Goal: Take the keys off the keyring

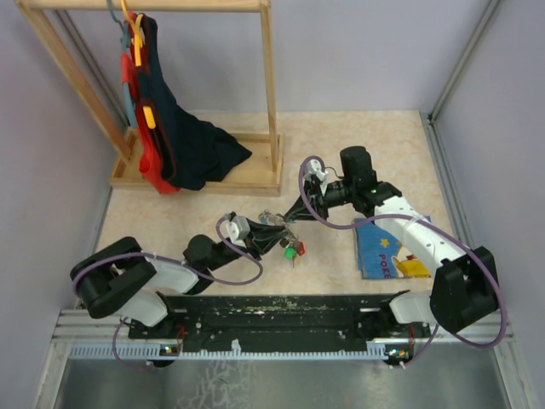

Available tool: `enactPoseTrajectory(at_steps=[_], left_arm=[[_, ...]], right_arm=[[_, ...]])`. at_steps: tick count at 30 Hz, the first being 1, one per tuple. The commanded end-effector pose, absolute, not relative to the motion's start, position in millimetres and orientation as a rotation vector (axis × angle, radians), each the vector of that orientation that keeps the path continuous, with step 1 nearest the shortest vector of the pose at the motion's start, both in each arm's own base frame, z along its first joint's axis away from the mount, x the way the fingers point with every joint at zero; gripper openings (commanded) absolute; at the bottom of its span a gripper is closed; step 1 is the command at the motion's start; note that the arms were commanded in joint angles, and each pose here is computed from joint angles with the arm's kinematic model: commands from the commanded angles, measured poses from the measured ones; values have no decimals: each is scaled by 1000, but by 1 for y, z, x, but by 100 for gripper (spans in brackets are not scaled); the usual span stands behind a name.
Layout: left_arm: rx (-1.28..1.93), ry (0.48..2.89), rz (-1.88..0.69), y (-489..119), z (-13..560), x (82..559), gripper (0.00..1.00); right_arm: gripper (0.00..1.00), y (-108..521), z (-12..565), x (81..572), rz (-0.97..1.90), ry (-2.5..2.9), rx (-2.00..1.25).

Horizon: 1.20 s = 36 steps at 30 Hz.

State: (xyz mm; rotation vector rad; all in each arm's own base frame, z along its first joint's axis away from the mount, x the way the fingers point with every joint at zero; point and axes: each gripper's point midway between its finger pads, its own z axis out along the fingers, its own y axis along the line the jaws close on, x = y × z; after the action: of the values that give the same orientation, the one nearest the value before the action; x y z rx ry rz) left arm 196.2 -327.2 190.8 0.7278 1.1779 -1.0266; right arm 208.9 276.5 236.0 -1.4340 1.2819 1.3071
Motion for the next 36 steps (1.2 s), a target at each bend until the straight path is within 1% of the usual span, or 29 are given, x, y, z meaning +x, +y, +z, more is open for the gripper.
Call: enactPoseTrajectory(at_steps=[1,22,26,30,34,36], left_arm=[[677,1112,-1048,-331,213,197,24],[619,1120,-1029,-326,217,201,21],[617,1123,-1029,-327,216,201,19],[617,1123,-1028,-326,216,201,13],[622,1122,-1019,-325,215,201,0],[628,1123,-1010,-324,215,201,0]], right_arm=[[0,277,248,212,1300,1201,-1442],[0,278,245,212,1299,1208,-1438],[0,278,246,213,1297,1207,-1438],[0,278,246,213,1297,1207,-1438],[0,278,246,213,1294,1210,-1438],[0,277,245,213,1288,1212,-1440]])
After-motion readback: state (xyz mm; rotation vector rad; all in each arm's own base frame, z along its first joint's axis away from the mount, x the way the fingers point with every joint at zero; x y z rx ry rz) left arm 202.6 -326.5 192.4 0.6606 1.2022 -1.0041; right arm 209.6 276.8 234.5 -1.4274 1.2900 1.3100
